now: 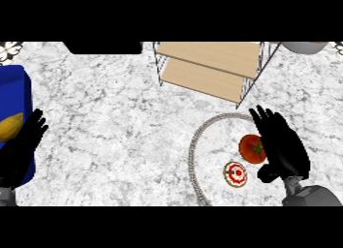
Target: Pick the tomato from the placemat and place it in the tiered shelf
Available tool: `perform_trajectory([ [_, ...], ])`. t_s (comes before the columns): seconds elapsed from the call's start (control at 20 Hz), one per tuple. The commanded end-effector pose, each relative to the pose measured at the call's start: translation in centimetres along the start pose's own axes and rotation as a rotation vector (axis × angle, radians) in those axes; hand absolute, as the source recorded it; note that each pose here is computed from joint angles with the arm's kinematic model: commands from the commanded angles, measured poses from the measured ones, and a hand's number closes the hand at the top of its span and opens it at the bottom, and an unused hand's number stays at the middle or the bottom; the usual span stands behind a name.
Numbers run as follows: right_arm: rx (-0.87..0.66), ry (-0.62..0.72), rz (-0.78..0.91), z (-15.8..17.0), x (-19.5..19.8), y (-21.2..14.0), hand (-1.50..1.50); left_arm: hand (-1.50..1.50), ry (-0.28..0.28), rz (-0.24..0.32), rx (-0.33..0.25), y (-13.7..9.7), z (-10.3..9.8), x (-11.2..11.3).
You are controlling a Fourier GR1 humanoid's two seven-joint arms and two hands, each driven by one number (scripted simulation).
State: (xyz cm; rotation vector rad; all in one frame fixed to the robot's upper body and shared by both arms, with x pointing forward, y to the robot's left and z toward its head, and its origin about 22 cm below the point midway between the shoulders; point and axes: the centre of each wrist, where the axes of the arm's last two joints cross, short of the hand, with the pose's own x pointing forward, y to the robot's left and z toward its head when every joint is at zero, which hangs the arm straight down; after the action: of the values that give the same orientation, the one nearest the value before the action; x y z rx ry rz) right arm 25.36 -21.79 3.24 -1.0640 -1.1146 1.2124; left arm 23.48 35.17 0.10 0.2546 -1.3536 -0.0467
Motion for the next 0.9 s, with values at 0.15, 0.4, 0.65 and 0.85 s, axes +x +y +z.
perform_trajectory([
  [0.15, 0.037, 0.018, -0.014, -3.1, -0.1, 1.2, -1.50, 0.00, 0.030, -0.007, 0.002, 0.4, 0.0, 0.5],
  [0.4, 0.061, -0.025, -0.023, -1.5, -2.0, 3.0, 1.50, 0.00, 0.016, 0.005, -0.004, 0.8, -0.7, 0.0],
  [0.65, 0.020, -0.045, 0.048, -2.2, -1.9, 2.9, 1.50, 0.00, 0.024, 0.005, -0.001, -0.8, 1.2, 0.8],
  [0.85, -0.090, -0.060, 0.045, -1.2, -0.2, 2.1, 1.50, 0.00, 0.015, -0.004, 0.004, 0.5, 0.8, 1.3],
])
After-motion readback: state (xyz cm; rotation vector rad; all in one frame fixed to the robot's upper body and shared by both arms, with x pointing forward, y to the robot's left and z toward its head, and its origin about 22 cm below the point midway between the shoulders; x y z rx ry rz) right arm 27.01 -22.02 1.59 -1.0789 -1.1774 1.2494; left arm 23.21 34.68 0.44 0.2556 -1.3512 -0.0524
